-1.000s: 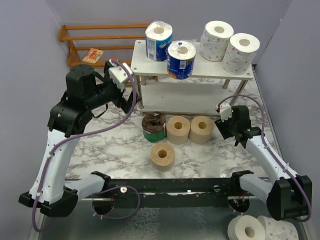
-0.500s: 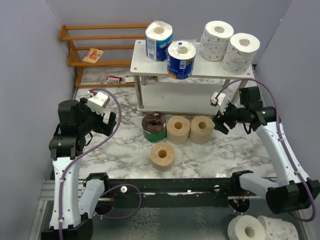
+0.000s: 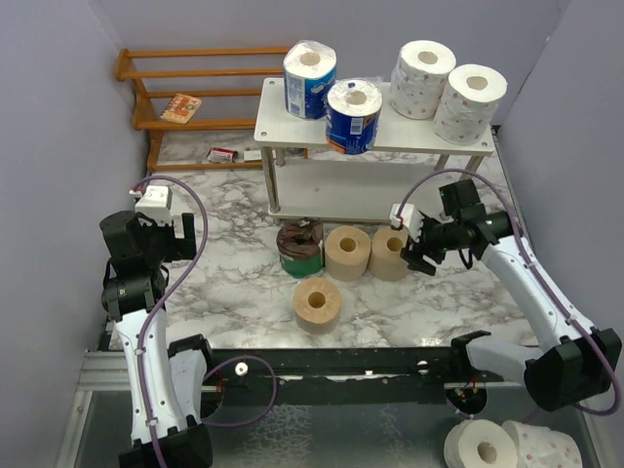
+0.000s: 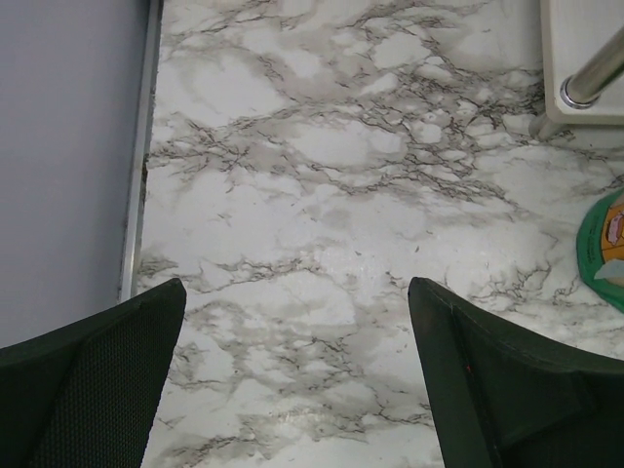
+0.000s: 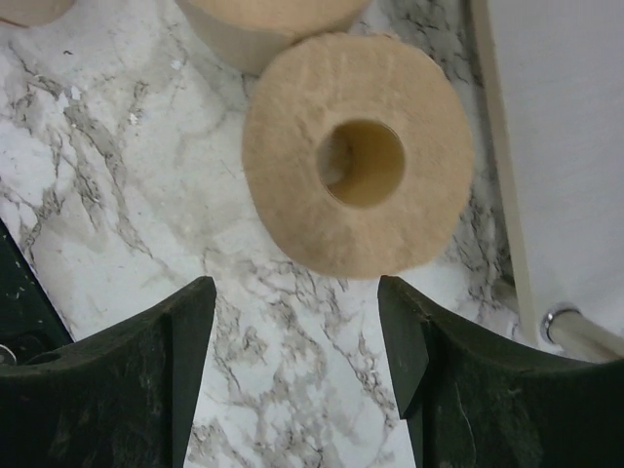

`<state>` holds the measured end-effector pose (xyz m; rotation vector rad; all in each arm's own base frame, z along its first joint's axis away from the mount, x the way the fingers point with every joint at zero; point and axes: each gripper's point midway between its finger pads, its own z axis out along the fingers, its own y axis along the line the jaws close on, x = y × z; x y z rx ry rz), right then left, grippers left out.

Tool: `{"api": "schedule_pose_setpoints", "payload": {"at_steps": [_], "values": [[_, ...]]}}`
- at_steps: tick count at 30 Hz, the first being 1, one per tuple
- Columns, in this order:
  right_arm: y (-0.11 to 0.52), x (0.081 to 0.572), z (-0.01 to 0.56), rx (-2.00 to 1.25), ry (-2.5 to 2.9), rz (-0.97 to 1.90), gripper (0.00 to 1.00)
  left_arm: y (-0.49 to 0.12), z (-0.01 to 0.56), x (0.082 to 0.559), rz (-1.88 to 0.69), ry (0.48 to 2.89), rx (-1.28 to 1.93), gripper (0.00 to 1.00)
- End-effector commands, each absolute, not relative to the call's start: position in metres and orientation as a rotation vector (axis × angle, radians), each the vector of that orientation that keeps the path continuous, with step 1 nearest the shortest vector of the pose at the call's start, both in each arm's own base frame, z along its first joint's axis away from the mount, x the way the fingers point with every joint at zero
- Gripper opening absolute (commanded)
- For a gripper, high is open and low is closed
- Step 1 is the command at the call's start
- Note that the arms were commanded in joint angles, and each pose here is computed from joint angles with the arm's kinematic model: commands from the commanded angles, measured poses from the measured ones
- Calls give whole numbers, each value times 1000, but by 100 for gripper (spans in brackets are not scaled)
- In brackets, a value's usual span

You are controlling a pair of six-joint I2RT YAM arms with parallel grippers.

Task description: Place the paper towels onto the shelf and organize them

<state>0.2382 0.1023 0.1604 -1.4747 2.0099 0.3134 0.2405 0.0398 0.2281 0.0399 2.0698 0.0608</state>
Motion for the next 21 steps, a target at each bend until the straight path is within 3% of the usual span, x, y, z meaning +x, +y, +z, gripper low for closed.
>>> {"api": "schedule_pose_setpoints", "payload": {"at_steps": [1, 13, 21], "values": [[141, 226, 140, -1614, 2004, 304, 68, 53, 232, 245, 116, 2041, -19, 99], [157, 270, 141, -1629, 1893, -2, 67, 53, 235, 241, 131, 2016, -11, 99], [153, 267, 125, -1629, 1933, -10, 65, 52, 234, 242, 128, 2019, 2, 99]]}}
